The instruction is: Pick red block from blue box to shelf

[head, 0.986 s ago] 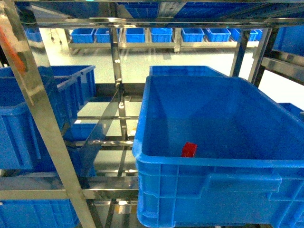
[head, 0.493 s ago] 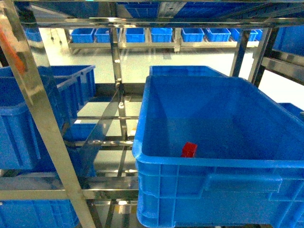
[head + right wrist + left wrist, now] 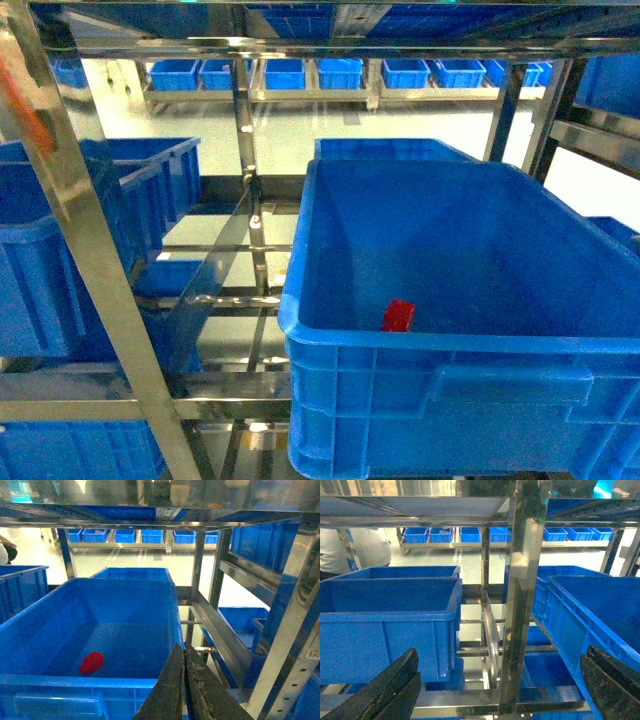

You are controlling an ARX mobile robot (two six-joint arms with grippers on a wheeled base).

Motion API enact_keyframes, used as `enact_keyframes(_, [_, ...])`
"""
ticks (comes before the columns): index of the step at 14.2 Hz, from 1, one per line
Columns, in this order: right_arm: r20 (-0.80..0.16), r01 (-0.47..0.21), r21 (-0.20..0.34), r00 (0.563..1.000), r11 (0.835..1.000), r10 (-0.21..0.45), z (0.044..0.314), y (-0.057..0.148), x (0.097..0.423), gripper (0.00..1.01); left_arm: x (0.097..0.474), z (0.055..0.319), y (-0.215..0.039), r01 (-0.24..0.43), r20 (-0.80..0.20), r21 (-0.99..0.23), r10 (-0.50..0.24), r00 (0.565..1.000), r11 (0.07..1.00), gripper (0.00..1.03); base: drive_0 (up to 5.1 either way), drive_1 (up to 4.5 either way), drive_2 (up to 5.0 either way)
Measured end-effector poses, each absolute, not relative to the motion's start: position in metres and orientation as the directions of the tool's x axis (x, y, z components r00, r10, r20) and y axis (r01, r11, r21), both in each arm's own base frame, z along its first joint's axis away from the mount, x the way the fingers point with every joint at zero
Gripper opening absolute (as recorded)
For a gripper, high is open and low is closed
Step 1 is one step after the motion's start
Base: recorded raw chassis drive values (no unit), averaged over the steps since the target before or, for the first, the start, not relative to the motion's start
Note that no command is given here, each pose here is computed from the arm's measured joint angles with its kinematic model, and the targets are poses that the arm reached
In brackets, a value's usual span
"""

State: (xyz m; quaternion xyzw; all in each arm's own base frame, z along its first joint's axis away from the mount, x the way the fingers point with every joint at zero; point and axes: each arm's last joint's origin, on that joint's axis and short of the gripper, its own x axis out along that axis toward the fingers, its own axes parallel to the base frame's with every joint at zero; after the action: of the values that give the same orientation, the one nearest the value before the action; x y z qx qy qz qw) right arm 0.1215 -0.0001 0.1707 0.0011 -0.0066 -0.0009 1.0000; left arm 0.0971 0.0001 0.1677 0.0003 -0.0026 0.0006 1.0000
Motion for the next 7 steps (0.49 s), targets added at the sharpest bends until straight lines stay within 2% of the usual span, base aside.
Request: enact_keyframes(7, [0.015, 0.002, 0.003, 1.000, 1.000, -0.002, 0.1707, -0.0001, 0.1102, 0.02, 0.0971, 0.1677, 0.0001, -0.001, 0.005, 0.001, 0.001, 1.000, 1.000, 0.98, 0.0, 0.00, 0.0])
